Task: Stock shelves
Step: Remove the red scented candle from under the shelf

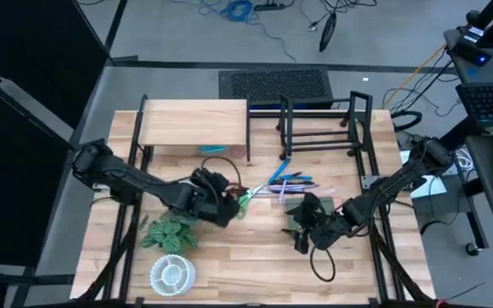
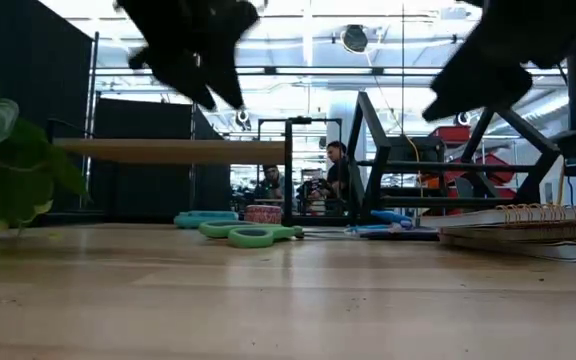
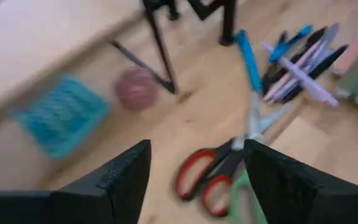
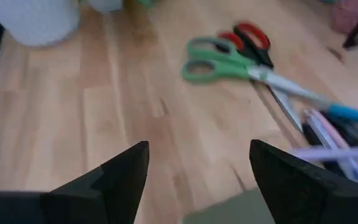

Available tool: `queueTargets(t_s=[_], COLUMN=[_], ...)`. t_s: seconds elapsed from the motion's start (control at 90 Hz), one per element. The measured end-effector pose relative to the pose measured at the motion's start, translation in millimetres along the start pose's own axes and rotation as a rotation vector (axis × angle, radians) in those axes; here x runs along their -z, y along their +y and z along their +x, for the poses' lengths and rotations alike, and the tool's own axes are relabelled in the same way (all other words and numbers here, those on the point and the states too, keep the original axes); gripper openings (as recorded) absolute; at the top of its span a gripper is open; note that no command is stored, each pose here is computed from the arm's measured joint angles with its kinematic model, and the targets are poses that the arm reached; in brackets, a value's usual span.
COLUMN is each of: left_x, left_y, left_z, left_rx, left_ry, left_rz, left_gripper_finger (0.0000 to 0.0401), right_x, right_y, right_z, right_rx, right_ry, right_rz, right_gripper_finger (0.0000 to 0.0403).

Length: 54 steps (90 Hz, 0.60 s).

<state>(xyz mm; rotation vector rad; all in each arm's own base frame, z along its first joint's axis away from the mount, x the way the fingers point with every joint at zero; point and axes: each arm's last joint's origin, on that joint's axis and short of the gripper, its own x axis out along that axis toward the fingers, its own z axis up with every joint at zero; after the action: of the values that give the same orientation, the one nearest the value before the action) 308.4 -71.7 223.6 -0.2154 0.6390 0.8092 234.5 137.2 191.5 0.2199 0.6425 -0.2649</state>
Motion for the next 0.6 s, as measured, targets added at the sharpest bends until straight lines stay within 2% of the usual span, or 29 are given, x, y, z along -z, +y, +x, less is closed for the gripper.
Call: queueTargets(t_s=[0.233, 0.344, 0.6], left_x=[16.8, 28.6, 52.0], left_y=[22.2, 33.5, 38.4], left_z=[53.7, 73.2, 114.7], left_rx=[0.072, 0.116, 0.043], left_ry=[-0.141, -0.168, -0.186], left_rz=[-0.193, -0.242, -0.292], left_gripper_finger=[0.0191, 0.0175, 0.0127], right_x=[24.8, 32.3, 42.8], right_y=[-12.7, -17.4, -25.8], right_z=[10.4, 13.2, 15.9], right_rx=[-0.003, -0.03, -0.022], right_ry=[-0.068, -0.121, -0.16], right_rz=[0.084, 0.112, 0.115], right_gripper_finger=[0.0263, 0.0263, 0.0263])
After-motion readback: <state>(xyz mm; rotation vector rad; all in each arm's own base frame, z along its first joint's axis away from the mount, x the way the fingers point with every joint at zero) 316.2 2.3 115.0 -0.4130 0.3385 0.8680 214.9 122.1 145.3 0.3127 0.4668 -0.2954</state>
